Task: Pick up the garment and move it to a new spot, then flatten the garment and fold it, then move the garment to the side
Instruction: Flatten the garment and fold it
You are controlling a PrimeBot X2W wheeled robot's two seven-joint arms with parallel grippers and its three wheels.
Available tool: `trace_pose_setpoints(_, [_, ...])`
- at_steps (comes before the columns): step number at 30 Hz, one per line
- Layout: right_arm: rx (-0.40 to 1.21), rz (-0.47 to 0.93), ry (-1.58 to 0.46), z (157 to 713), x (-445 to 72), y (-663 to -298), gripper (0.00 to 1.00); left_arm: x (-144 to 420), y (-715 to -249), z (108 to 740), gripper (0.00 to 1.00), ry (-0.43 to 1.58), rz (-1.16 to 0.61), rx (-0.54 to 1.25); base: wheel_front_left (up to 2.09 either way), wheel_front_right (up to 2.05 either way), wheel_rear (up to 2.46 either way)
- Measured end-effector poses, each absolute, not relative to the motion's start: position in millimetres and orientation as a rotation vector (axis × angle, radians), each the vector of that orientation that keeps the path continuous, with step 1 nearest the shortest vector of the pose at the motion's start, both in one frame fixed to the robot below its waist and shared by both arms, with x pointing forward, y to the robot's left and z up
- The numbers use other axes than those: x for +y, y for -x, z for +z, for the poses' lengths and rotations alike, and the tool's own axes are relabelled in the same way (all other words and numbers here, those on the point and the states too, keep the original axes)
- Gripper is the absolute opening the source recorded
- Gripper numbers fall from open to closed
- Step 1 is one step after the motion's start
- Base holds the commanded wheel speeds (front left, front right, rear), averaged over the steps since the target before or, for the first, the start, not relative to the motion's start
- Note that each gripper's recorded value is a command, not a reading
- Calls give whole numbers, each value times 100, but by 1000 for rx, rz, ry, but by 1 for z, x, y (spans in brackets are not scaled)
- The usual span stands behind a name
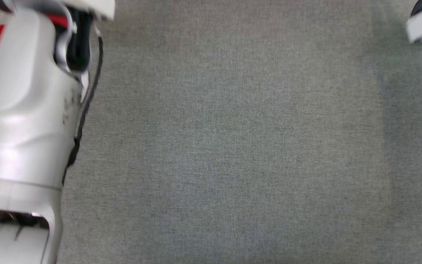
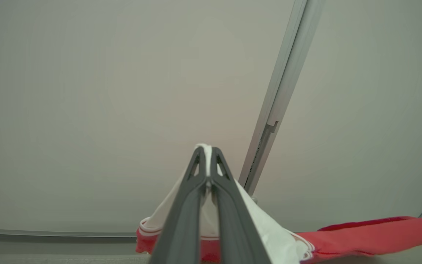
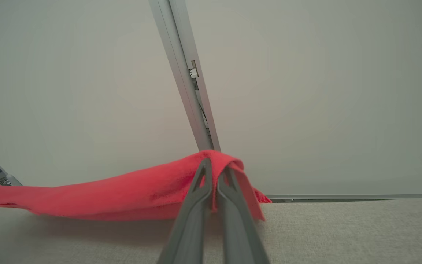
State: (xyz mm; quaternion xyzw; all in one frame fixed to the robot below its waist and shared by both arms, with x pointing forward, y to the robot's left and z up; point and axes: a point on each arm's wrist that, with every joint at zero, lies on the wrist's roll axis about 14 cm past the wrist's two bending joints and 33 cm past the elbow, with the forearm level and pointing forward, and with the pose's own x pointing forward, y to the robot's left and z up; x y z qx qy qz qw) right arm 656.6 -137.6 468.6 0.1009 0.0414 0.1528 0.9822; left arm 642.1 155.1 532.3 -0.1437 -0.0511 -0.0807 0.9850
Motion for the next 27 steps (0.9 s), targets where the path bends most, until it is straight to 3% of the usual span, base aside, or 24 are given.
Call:
trace_pose_setpoints(17, [391, 290, -215, 434, -156, -541, 0, 171, -510, 465, 0, 92, -187, 149, 0, 0, 0])
trace_pose_setpoints(27, [451, 267, -241, 434, -167, -500, 0, 178, -458, 455, 0, 59, -204, 206, 0, 0, 0])
